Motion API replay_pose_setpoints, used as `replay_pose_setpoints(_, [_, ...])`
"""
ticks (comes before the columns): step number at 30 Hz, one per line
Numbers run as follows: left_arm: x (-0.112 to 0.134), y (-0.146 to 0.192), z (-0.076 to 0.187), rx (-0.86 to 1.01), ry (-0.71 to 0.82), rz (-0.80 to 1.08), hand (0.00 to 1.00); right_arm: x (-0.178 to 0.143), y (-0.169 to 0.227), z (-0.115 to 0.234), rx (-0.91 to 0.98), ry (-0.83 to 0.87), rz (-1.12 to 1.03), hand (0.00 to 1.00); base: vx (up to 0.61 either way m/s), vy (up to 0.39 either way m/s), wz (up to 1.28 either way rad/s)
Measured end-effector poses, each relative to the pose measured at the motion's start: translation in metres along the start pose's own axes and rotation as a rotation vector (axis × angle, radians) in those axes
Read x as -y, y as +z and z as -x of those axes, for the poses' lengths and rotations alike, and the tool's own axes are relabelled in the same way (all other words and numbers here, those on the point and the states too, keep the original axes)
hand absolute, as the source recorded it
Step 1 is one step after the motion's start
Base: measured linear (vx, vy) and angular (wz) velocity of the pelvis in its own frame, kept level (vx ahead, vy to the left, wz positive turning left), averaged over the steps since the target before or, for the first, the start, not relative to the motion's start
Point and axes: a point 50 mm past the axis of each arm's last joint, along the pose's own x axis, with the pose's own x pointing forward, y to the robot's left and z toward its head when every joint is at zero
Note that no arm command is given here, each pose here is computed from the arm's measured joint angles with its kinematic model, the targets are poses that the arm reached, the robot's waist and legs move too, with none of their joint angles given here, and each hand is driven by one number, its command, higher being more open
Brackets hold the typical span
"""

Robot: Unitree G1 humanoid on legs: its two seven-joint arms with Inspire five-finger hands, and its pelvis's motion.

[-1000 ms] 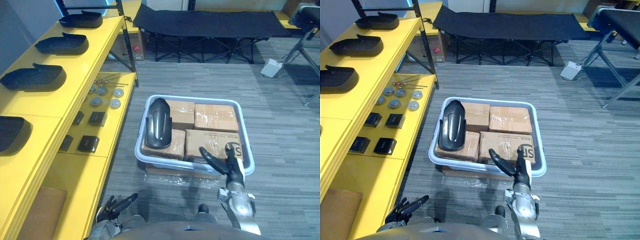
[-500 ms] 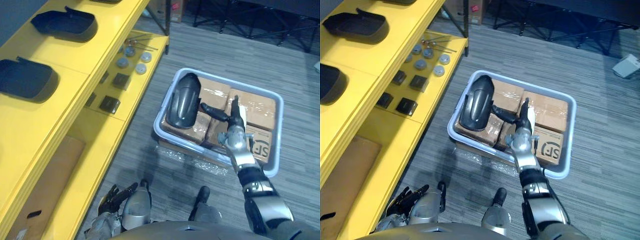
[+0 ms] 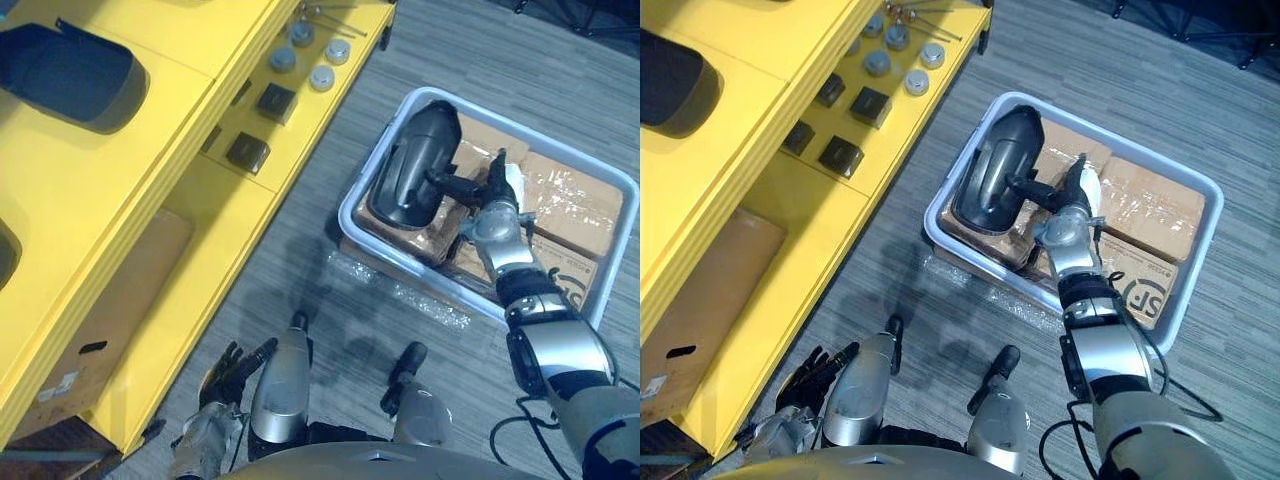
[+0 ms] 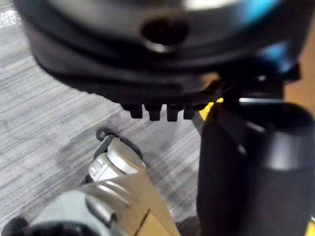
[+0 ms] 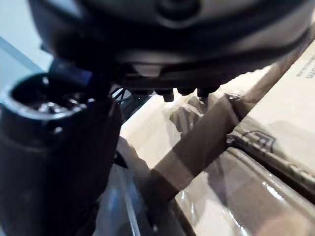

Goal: Walk over and take three plastic housings, then place them on the shelf

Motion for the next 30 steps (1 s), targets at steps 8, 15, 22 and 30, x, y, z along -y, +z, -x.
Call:
replay_pose_setpoints(8, [-0.002,0.001,0.000,-0.002,0.002,0.032,1.00,0.010,-0.006,-0.006,-0.033,-0.022,0.210,0.00,-0.03,0.004,0.05])
replay_pose_setpoints(15, [-0.002,-0.001,-0.001,-0.037,0.006,0.005,1.00,0.052,0.007,-0.019,-0.056,-0.107,0.469,0.00,-0.01,-0.001,0.07])
replay_pose_setpoints(22, [0.004,-0.005,-0.001,-0.060,-0.014,-0.008,1.00,0.055,-0.001,-0.020,-0.120,-0.087,0.560,0.00,0.01,-0.011,0.04])
replay_pose_setpoints(30, [0.003,-0.003,-0.001,-0.062,-0.015,-0.016,1.00,0.050,-0.019,-0.016,-0.051,-0.103,0.553,0.00,0.00,0.001,0.00])
